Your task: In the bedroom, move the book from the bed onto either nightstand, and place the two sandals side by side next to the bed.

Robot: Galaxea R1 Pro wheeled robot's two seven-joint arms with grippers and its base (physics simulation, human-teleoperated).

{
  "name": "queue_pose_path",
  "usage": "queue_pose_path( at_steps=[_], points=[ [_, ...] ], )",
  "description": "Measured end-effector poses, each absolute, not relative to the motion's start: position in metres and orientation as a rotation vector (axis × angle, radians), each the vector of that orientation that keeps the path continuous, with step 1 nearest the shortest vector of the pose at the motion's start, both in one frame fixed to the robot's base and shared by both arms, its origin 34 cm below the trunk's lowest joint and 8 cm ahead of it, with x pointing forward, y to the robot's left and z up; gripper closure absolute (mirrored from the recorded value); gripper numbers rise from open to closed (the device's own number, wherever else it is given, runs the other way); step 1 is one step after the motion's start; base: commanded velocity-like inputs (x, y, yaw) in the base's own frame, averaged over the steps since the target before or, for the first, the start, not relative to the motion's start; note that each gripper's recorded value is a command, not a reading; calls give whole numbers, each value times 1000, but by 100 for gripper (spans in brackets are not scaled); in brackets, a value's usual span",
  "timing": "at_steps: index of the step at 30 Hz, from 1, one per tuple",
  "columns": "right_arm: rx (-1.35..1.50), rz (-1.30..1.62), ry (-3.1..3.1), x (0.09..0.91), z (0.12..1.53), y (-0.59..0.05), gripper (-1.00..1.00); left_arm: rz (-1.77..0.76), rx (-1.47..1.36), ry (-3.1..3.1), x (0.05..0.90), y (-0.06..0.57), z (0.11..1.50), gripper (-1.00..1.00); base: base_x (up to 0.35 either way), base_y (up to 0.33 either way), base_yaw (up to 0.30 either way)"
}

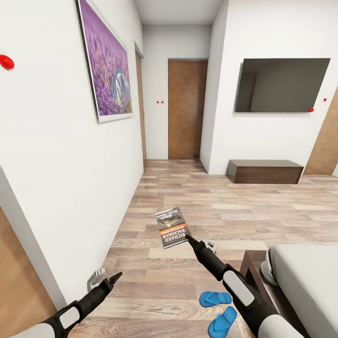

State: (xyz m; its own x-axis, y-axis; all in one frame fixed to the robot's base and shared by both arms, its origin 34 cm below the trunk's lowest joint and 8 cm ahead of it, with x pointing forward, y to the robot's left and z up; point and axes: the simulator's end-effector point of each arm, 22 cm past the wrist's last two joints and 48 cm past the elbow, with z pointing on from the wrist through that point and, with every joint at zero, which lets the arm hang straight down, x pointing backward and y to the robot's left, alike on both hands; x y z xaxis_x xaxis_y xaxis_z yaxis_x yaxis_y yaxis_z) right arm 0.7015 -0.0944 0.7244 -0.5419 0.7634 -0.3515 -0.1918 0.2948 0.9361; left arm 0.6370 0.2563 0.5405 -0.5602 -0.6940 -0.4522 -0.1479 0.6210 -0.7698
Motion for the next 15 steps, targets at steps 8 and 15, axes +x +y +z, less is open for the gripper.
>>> queue_pose_path(
  at_steps=[8, 15],
  points=[
    [529, 1387, 1693, 702, 725, -95, 100, -888, -659, 2062, 637, 256, 540, -100, 0, 0, 0],
    [530, 1386, 1693, 702, 725, -96, 100, -889, -660, 2062, 637, 256, 540, -100, 1, 0, 0]
  ],
)
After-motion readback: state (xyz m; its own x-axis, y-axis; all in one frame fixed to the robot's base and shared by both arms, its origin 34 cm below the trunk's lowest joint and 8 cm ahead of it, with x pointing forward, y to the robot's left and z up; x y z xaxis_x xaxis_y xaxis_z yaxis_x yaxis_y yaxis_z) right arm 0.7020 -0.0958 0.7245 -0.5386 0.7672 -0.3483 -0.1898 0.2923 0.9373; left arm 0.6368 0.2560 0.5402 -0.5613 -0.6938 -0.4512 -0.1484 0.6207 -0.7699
